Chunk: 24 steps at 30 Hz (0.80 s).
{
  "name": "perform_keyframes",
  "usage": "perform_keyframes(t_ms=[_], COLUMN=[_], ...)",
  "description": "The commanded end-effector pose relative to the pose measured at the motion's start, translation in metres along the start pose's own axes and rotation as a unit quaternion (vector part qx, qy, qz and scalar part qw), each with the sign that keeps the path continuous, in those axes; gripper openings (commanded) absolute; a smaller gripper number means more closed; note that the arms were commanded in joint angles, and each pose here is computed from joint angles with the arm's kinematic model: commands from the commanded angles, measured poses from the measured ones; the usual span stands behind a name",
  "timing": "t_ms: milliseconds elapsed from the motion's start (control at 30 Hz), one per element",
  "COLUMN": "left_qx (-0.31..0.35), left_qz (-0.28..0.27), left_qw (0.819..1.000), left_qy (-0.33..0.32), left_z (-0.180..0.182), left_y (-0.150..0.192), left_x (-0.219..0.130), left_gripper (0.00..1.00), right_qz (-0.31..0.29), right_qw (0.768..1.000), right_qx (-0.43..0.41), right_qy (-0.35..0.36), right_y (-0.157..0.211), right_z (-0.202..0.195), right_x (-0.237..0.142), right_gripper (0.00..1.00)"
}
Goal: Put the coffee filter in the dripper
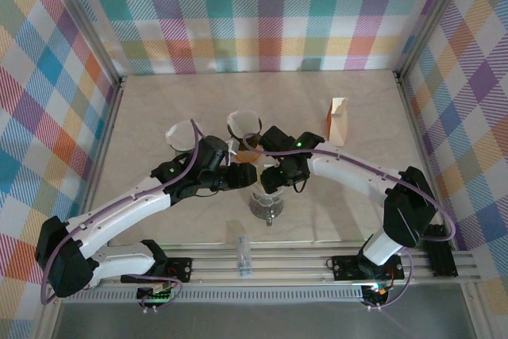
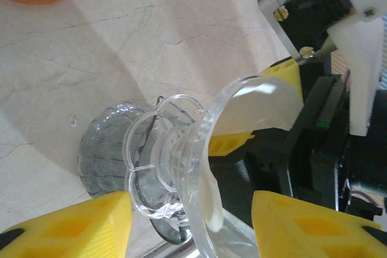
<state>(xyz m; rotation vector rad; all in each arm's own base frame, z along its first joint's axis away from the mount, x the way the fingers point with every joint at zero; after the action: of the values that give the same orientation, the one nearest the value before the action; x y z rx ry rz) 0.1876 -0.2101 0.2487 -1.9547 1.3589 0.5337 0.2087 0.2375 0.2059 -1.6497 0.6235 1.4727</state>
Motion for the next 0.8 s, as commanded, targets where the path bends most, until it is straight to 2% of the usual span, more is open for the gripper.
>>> perform_keyframes(t_ms=[0, 133, 367, 433, 533, 767], left_qx=[-0.01, -0.01, -0.013, -0.013, -0.013, -0.013], left_qz=[-0.001, 0.012, 0.028, 0.027, 0.024, 0.037], left_qw=[1.0, 1.0, 1.0, 1.0, 1.0, 0.999], left_qy=[-0.001, 0.003, -0.006, -0.007, -0.001, 0.018], left_z=[0.005, 0.006, 0.014, 0.014, 0.011, 0.003], left_y=[-0.001, 0.003, 0.01, 0.011, 0.01, 0.009], left_x=[0.005, 0.004, 0.001, -0.001, -0.004, -0.006], left_gripper=[0.51, 0.41, 0.35, 0.36, 0.45, 0.46], right_qz=[0.019, 0.018, 0.015, 0.015, 0.013, 0.012], right_qw=[1.0, 1.0, 1.0, 1.0, 1.0, 1.0], right_qx=[-0.007, -0.004, -0.001, -0.001, 0.0, 0.001], right_qy=[0.02, 0.02, 0.019, 0.018, 0.016, 0.018], right_y=[0.006, 0.006, 0.004, 0.003, 0.002, 0.004], right_z=[0.0, 0.0, 0.0, 0.0, 0.001, 0.0], right_x=[0.015, 0.015, 0.015, 0.015, 0.015, 0.013], right_gripper=[0.77, 0.77, 0.78, 0.78, 0.78, 0.78])
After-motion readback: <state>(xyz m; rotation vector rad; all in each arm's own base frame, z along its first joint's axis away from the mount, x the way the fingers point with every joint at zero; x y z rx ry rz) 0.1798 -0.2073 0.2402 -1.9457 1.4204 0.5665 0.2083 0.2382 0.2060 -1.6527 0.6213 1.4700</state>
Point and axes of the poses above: each hand's point on the last joint's axis, 136 mm out from that joint toward the fingers, its own x axis out along the fingers, its own z axis along the line the jaws close on, y = z × x, the point moved 9 cm from there along -x, back along the fingers, and after that the axes turned 7 degrees about -x, right-handed, at the moved point
